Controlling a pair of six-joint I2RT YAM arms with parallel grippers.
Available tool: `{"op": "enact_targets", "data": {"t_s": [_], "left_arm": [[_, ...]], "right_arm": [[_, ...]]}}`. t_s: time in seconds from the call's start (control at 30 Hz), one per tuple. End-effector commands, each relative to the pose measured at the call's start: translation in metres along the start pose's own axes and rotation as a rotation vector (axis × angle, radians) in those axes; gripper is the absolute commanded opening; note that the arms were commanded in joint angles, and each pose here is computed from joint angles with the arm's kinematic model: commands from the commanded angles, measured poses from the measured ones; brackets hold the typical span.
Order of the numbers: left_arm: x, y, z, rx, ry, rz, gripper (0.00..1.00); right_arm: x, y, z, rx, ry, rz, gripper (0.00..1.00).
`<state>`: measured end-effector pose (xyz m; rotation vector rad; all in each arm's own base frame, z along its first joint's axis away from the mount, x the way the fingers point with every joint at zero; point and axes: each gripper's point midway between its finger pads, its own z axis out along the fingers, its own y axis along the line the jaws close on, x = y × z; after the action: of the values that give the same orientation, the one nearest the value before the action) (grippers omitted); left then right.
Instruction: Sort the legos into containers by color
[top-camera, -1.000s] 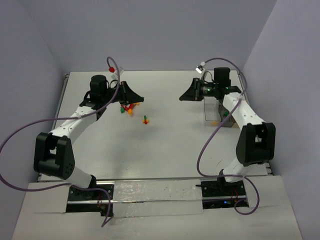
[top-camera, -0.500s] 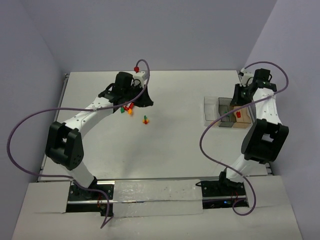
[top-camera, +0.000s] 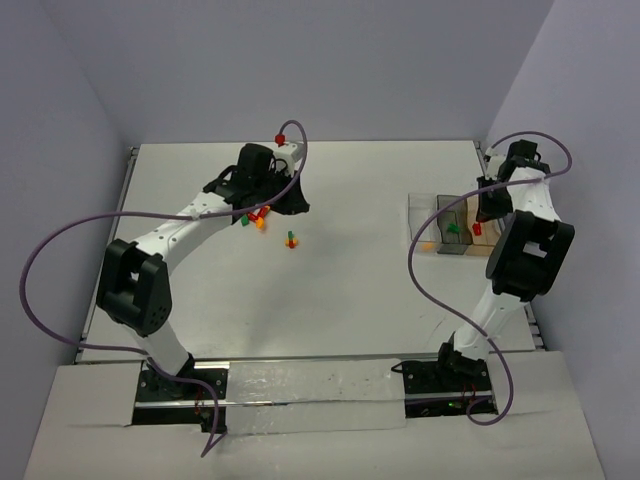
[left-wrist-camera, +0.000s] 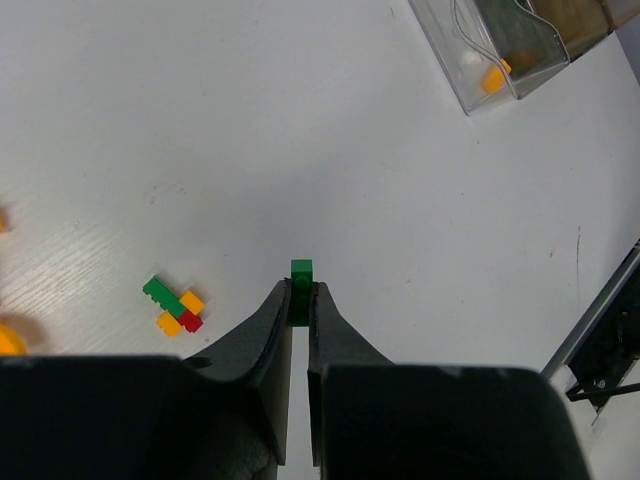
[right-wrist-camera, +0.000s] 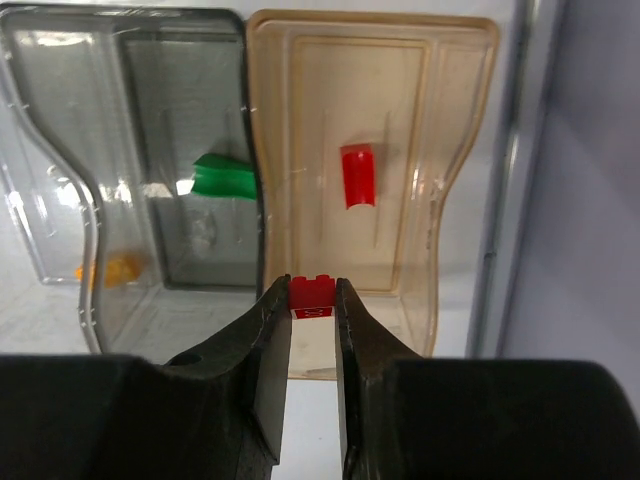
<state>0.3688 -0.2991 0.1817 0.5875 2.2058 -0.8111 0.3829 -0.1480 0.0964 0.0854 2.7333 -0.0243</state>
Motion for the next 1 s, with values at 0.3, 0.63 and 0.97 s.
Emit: {"op": "enact_targets", "data": {"t_s": [0.3,0.63,0.97], "left_arm": [[-0.011,-0.021,0.0,0.103,-0.007,-0.002,0.0],[-0.017,-0.075,-0.06,0.639,0.005,-0.188,0.0],[-0.012,-0.091,-0.093,0.732,-0.027,-0.309,0.0]], "right_arm": [[-0.023,-0.02,-0.008,0.073,-0.037,0.014,0.59],[-0.054,0.12,-0.114,-0.427,-0.315,-0.219,0.66],[-0.021,0.306,-0.202,-0.934,-0.46,-0.495,0.68]]}}
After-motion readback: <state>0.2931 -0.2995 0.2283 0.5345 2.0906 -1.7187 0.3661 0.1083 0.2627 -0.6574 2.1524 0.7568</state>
